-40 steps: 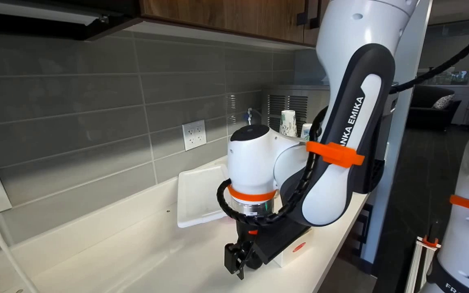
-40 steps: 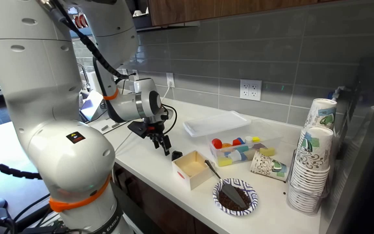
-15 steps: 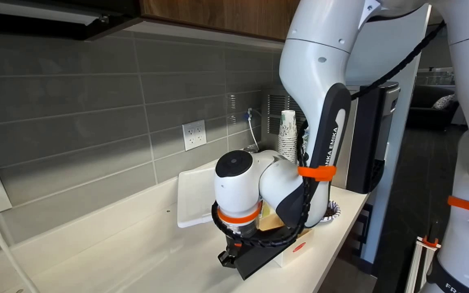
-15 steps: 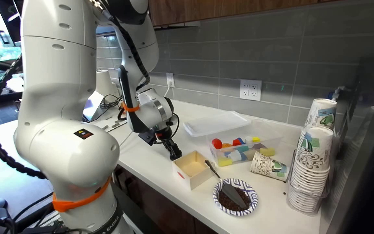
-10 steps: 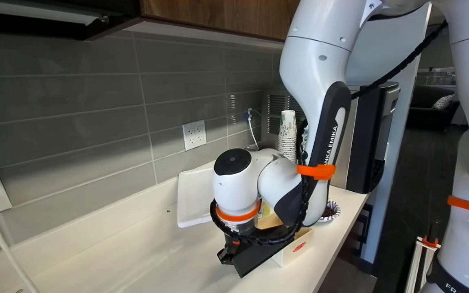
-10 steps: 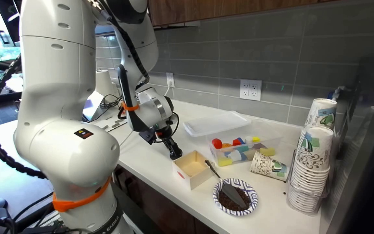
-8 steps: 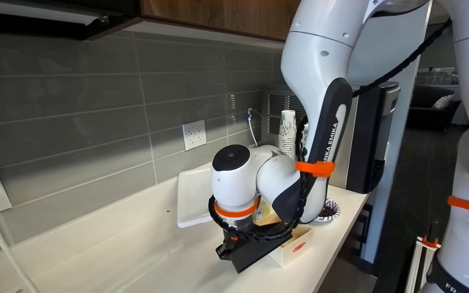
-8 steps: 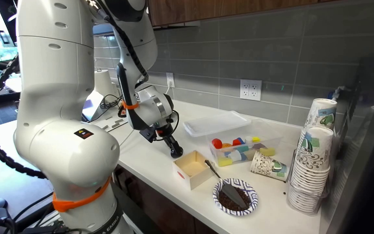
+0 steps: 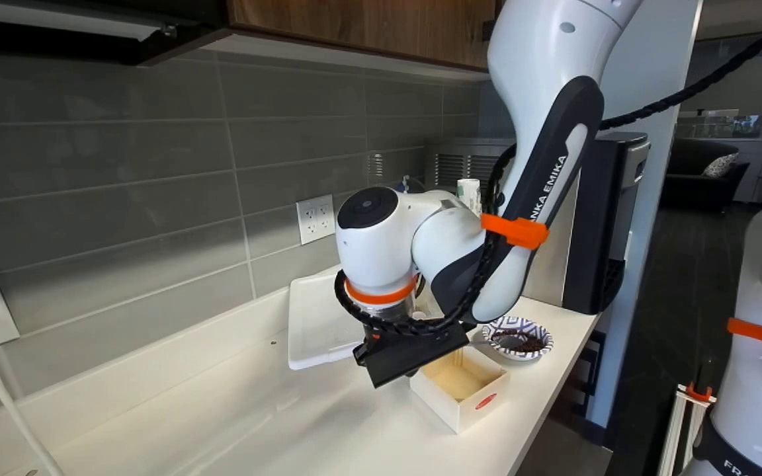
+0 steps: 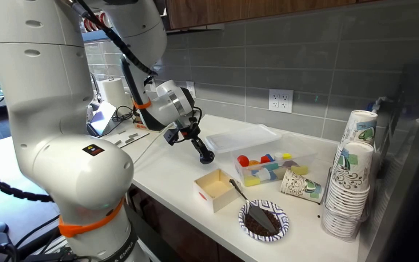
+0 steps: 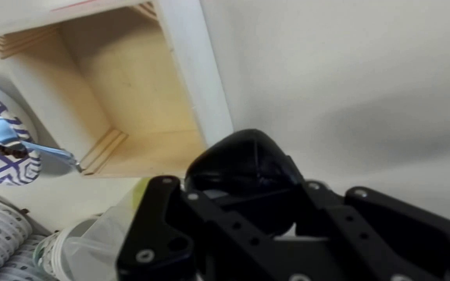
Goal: Put the black thing into the wooden box
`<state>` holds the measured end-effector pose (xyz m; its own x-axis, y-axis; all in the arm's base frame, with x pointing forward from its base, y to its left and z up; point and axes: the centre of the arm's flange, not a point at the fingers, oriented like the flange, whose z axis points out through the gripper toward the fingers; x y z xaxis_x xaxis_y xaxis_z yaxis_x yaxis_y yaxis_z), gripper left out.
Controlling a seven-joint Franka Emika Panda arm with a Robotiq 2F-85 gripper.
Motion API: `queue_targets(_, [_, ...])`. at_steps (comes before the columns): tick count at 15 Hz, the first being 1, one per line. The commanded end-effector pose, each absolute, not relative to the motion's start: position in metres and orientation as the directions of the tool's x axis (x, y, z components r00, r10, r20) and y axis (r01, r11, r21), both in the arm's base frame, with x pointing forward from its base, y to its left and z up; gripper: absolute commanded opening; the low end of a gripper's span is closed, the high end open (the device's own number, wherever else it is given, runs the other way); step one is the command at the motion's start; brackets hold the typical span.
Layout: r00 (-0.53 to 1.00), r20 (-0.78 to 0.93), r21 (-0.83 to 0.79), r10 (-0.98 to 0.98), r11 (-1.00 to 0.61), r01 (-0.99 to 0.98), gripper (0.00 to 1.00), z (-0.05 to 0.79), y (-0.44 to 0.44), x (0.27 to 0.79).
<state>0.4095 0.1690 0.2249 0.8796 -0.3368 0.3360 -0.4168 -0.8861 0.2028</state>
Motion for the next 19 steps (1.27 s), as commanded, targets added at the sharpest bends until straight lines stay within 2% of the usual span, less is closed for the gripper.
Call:
queue_targets(1, [0.841, 0.348, 0.226, -0.415, -0.833, -0.505, 0.00, 0.248, 0.134, 0.393])
queue_targets(5, [0.818, 0.323, 0.250, -0.475, -0.791, -0.558, 0.00, 0.240, 0.100, 0.377])
queue_targets(6, [0.814, 0.314, 0.250, -0.489, -0.784, -0.568, 0.25, 0.237, 0.095, 0.374])
queue_targets(7, [0.810, 0.308, 0.253, -0.499, -0.778, -0.575, 0.26, 0.236, 0.092, 0.371])
queue_targets(8, [0.806, 0.302, 0.255, -0.509, -0.772, -0.582, 0.31, 0.234, 0.090, 0.369])
queue_targets(17, [0.809, 0.301, 0.260, -0.504, -0.773, -0.579, 0.99, 0.235, 0.098, 0.369])
queue_targets(19, [0.805, 0.303, 0.252, -0.510, -0.772, -0.583, 1.00, 0.237, 0.099, 0.368])
